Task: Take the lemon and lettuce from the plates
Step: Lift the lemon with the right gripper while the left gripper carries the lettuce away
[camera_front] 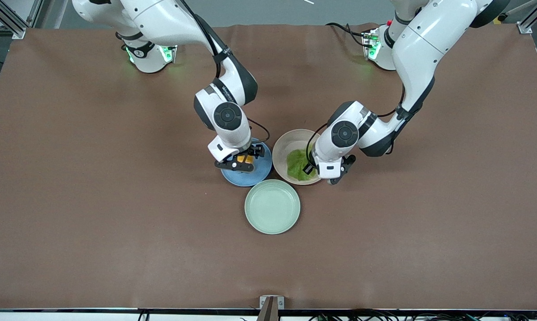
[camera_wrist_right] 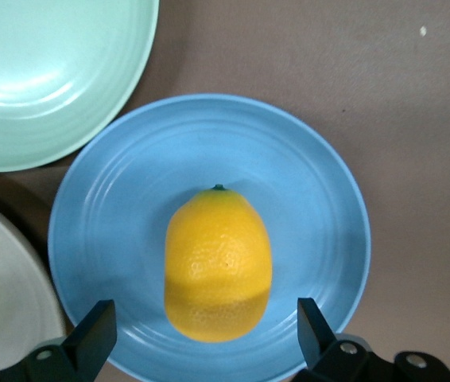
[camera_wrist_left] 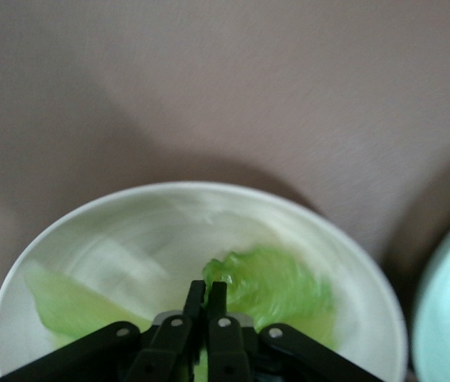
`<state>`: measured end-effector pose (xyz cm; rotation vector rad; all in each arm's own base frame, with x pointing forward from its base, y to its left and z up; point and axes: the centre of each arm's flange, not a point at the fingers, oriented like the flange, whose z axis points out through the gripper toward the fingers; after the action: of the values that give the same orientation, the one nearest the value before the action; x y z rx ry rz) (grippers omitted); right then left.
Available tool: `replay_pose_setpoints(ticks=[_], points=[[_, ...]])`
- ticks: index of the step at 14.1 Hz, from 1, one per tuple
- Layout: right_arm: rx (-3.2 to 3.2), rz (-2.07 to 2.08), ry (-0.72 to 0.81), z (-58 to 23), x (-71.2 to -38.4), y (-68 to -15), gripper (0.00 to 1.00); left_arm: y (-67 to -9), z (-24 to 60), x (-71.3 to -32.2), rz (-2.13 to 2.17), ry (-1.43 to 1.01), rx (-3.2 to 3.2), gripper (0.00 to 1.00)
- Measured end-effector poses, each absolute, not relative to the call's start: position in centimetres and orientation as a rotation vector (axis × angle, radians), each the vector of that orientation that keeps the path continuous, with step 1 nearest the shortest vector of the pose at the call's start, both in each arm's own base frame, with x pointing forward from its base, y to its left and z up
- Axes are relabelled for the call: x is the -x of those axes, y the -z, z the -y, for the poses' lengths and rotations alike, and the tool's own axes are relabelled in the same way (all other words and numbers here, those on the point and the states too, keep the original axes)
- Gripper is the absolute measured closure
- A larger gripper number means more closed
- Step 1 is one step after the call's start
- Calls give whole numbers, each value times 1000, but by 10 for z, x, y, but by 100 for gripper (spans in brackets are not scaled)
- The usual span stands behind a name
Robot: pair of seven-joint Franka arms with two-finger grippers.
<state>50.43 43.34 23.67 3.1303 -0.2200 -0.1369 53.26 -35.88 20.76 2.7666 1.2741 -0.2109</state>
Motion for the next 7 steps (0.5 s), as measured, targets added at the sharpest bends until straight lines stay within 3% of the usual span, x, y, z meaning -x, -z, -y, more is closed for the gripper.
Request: replay_pose_setpoints(ticks=[5,7], points=[[-3111,227,154,-430,-504,-217,0,-289,334,-567,-1260,39,-2761,96],[-3113,229,147,-430,-505,-211,4,-327,310,-577,-1230,-29,-2791,96]])
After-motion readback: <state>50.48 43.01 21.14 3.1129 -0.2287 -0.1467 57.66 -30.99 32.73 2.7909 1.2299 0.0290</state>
